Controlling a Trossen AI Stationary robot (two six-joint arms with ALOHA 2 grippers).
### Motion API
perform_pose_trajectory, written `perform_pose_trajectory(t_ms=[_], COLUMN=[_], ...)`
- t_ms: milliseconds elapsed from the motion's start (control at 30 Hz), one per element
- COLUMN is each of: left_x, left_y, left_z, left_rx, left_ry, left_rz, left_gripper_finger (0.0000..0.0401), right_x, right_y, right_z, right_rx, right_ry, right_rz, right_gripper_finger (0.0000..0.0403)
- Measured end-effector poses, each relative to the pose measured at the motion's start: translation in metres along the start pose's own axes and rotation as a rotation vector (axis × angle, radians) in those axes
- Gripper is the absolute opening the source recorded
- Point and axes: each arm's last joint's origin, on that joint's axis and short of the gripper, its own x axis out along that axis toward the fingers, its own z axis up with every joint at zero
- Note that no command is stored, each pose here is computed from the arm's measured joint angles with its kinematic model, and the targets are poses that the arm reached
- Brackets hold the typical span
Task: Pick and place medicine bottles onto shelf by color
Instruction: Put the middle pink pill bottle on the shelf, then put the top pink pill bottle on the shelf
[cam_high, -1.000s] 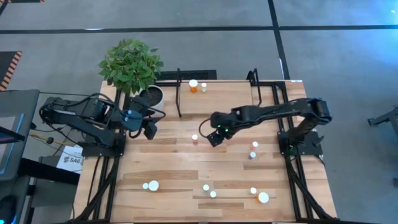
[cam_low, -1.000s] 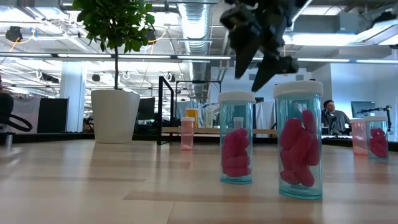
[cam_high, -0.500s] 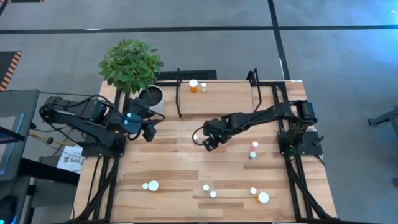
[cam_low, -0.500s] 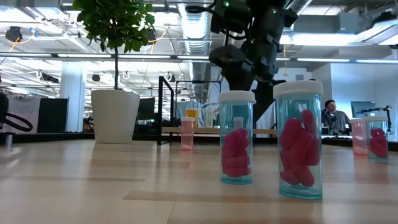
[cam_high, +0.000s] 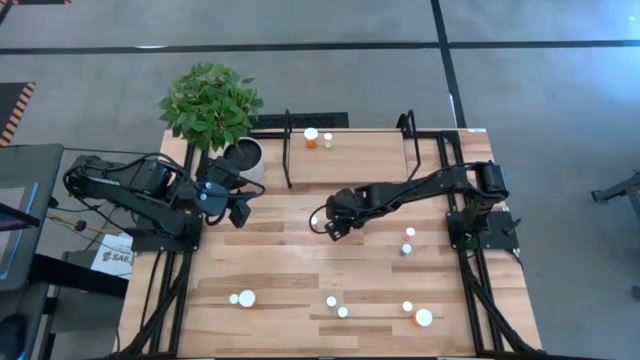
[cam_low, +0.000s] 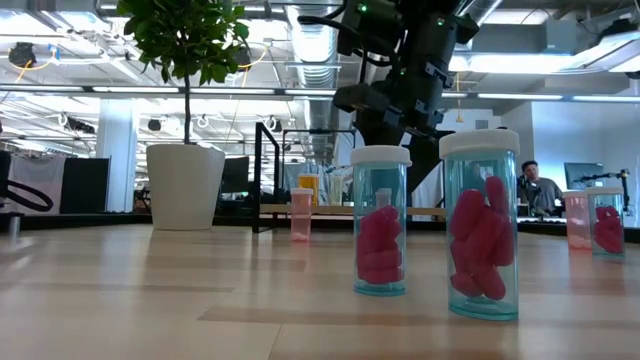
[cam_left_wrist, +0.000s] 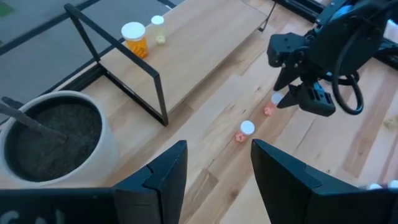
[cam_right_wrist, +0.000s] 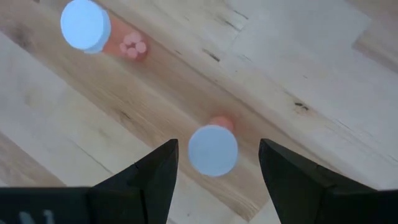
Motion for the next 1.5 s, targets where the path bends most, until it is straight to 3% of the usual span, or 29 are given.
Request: perform_pose_trajectory(t_ms=[533, 733, 900, 1167, 1500], left_x=[0.0, 0.0, 0.0, -0.001, -0.001], left_y=[0.0, 0.0, 0.0, 0.001, 0.001], left_z=[0.0, 0.0, -0.001, -0.001, -0.001], left_rx=[0.01, 0.011, 0.012, 0.006, 0.006], left_ry=[-0.004, -0.005, -0.001, 0.008, 0.008], left_rz=[0.0, 0.002, 0.007, 0.012, 0.012], left_gripper_finger=[0.0165, 0.0165, 0.0165, 0.0165, 0.0165], right_x=[-0.001, 0.023, 0.037, 0.03, 0.023], right_y=[0.004, 0.011, 0.016, 0.019, 0.019], right_z=[-0.007, -0.015, -0.019, -0.015, -0.009], right_rx=[0.088, 0.091, 0.105, 0.106, 0.084], right_ry=[-0.05, -0.031, -0.014, -0.045, -0.016], right_rz=[-0.026, -0.042, -0.048, -0.009, 0.015], right_gripper_finger=[0.0249, 0.0246, 0.0219, 0.0169, 0.0172])
